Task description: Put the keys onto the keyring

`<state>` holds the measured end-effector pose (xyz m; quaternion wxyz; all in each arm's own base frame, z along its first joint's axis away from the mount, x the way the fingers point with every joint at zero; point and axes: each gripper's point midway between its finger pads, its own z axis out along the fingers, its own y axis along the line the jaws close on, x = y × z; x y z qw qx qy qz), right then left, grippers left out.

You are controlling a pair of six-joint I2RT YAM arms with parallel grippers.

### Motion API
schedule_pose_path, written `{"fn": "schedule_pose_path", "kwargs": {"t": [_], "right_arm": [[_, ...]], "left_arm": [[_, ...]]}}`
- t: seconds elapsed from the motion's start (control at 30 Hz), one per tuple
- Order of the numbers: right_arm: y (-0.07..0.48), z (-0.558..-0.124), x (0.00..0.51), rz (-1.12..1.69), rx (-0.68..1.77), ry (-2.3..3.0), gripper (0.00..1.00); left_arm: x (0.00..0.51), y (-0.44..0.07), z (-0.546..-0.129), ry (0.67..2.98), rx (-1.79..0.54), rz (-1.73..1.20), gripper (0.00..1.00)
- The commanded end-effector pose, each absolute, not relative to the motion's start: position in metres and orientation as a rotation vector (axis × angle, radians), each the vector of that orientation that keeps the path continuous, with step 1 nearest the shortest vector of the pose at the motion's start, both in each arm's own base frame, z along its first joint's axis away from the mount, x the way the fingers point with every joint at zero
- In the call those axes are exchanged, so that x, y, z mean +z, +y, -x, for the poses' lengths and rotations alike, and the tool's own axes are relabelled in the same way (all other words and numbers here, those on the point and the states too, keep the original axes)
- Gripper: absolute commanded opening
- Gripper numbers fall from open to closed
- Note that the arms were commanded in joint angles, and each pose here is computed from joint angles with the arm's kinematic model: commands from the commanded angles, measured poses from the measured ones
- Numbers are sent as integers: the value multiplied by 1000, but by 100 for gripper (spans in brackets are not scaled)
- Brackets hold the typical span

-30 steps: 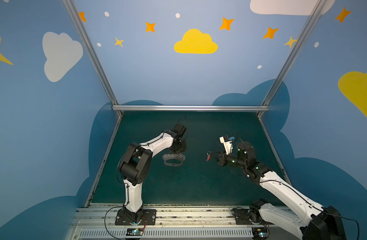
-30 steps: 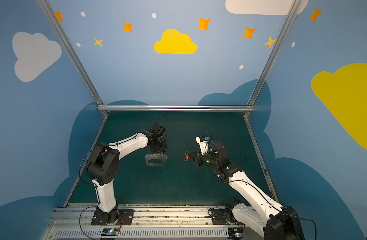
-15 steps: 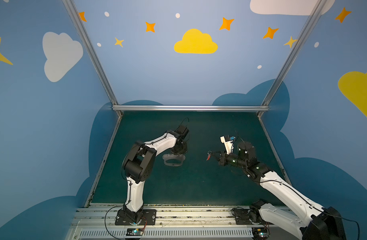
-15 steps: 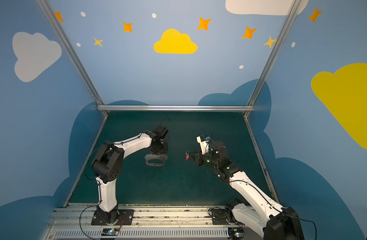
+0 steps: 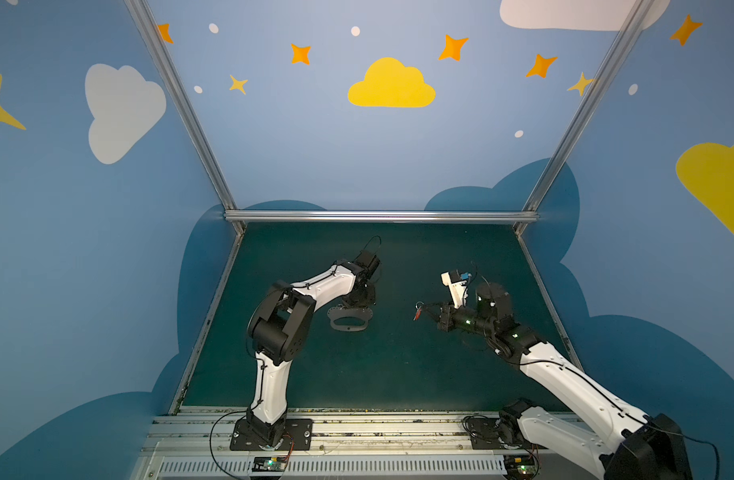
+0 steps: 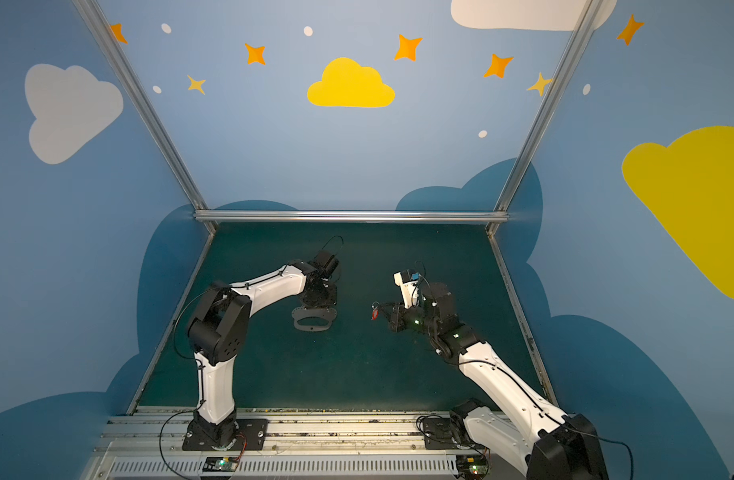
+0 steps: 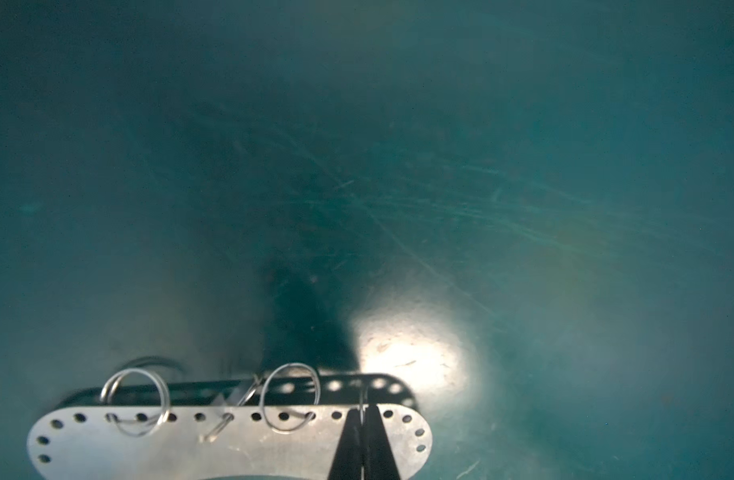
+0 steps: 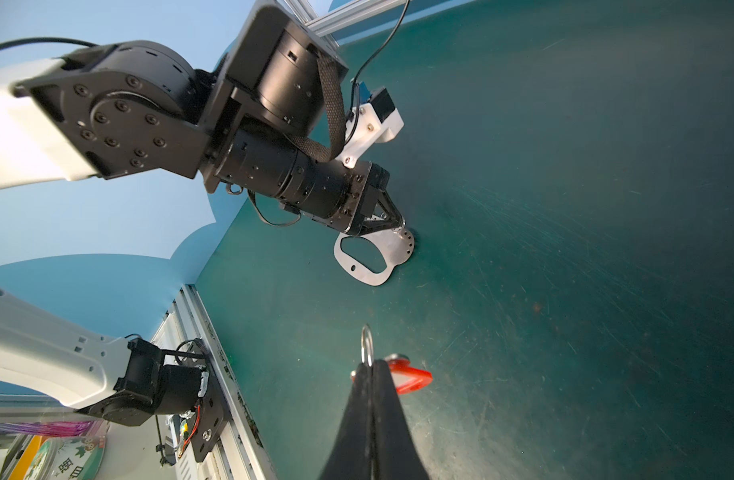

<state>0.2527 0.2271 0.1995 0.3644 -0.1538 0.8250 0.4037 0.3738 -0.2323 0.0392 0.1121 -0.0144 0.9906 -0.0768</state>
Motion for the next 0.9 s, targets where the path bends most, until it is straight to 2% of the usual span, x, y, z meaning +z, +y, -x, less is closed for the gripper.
{"fn": "schedule_pose_path", "kwargs": {"t": [0.0, 0.43, 0.53, 0.87], "right_arm": [[226, -252, 208, 395, 1046, 2098, 0], [221, -252, 202, 375, 1027, 2116, 0], [221, -252, 201, 373, 1030, 2119, 0], [215, -249, 202, 364, 1009, 2122, 0]], "left_arm": [[46, -242, -366, 2908, -209, -78, 4], [48, -271, -313, 2879, -134, -572, 4], [48, -263, -307, 2876, -88, -584, 16], [68, -254, -294, 2831, -225, -430, 31]]}}
